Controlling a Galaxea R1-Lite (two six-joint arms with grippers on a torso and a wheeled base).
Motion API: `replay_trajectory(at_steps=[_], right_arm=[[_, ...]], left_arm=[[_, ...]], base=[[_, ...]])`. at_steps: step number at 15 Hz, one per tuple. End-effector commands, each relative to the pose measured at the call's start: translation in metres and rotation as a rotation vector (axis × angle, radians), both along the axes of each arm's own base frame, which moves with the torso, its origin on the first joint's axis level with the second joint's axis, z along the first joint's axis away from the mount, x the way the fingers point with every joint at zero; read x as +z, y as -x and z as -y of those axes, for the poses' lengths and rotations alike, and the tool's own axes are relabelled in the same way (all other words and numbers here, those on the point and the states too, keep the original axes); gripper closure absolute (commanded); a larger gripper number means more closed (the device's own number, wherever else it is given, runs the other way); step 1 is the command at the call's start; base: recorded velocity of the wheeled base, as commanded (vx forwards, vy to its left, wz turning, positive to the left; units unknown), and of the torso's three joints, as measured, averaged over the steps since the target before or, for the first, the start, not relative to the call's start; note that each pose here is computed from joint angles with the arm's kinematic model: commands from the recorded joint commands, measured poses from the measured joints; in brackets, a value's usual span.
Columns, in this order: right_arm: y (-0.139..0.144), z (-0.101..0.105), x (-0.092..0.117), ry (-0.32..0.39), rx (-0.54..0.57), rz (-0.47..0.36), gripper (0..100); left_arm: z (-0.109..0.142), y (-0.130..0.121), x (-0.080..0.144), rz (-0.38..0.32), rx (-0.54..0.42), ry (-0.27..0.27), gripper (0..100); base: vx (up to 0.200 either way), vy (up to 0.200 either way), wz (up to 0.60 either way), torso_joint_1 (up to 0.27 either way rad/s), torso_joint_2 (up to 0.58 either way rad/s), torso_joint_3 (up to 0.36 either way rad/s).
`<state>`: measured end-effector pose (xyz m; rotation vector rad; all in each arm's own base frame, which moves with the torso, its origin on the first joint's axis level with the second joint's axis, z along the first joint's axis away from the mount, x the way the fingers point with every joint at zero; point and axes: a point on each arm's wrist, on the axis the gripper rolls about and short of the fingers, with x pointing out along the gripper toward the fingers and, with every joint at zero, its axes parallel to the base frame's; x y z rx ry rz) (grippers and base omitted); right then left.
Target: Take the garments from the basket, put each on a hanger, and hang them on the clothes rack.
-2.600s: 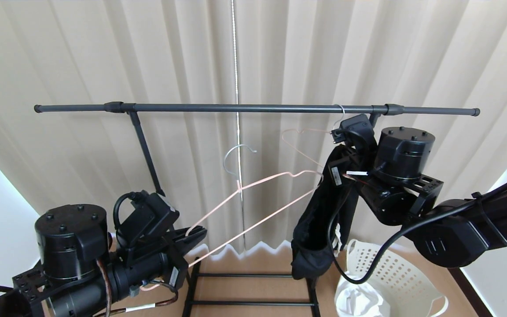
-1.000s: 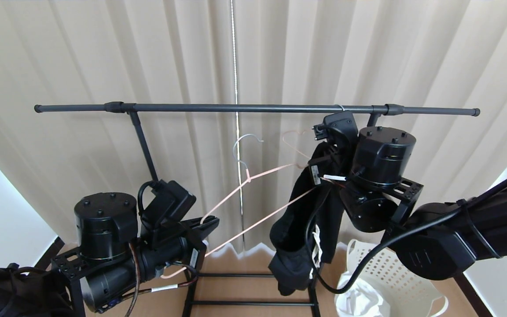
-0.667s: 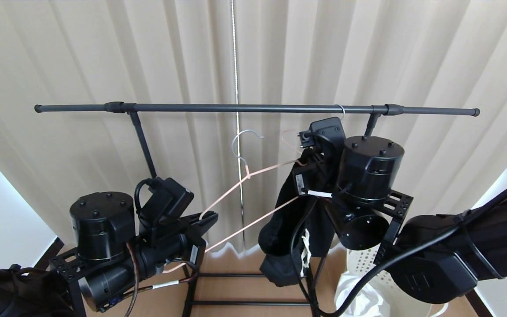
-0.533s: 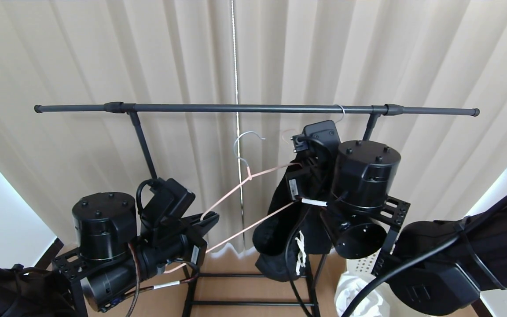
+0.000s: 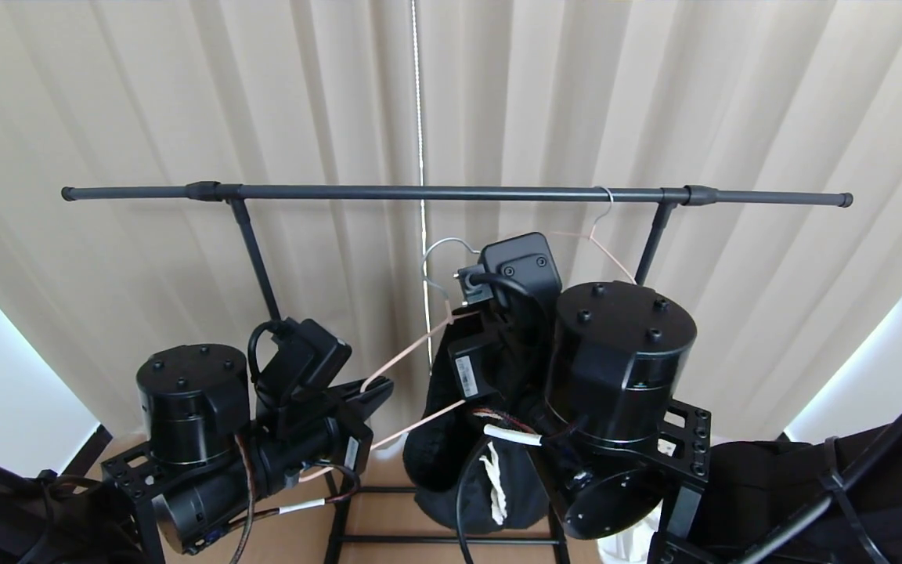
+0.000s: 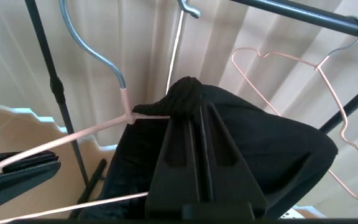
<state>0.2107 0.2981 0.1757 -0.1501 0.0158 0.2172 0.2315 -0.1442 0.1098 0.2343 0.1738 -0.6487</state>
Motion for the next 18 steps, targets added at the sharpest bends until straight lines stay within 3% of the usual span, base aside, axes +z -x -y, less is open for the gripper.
replay_trajectory(at_steps=[1,2,3,8,15,18], right_arm=[[0.002,-0.001,0.001,-0.005,-0.001,0.003,100],[0.001,0.001,0.002,-0.016,-0.007,0.001,100],[0.001,0.002,0.004,-0.023,-0.011,0.005,0],[-0.012,0.032,0.031,-0.082,-0.098,0.048,0],[-0.005,0.019,0.024,-0.07,-0.058,0.038,0],[-0.002,0.019,0.024,-0.069,-0.05,0.037,0]], left_arm=[[0.0,0.0,0.001,0.011,0.001,0.007,100],[0.0,0.0,0.002,0.024,0.001,0.015,100],[-0.001,0.0,0.002,0.025,0.002,0.016,100],[-0.002,0.002,0.003,0.046,0.001,0.029,100],[0.002,-0.005,0.004,0.056,0.001,0.037,100],[0.005,-0.015,0.008,0.056,0.02,0.078,100]], base=[[0.0,0.0,0.0,0.0,0.0,0.0],[0.0,0.0,0.0,0.0,0.0,0.0],[0.0,0.0,0.0,0.0,0.0,0.0],[0.0,0.0,0.0,0.0,0.0,0.0],[0.0,0.0,0.0,0.0,0.0,0.0],[0.0,0.0,0.0,0.0,0.0,0.0]])
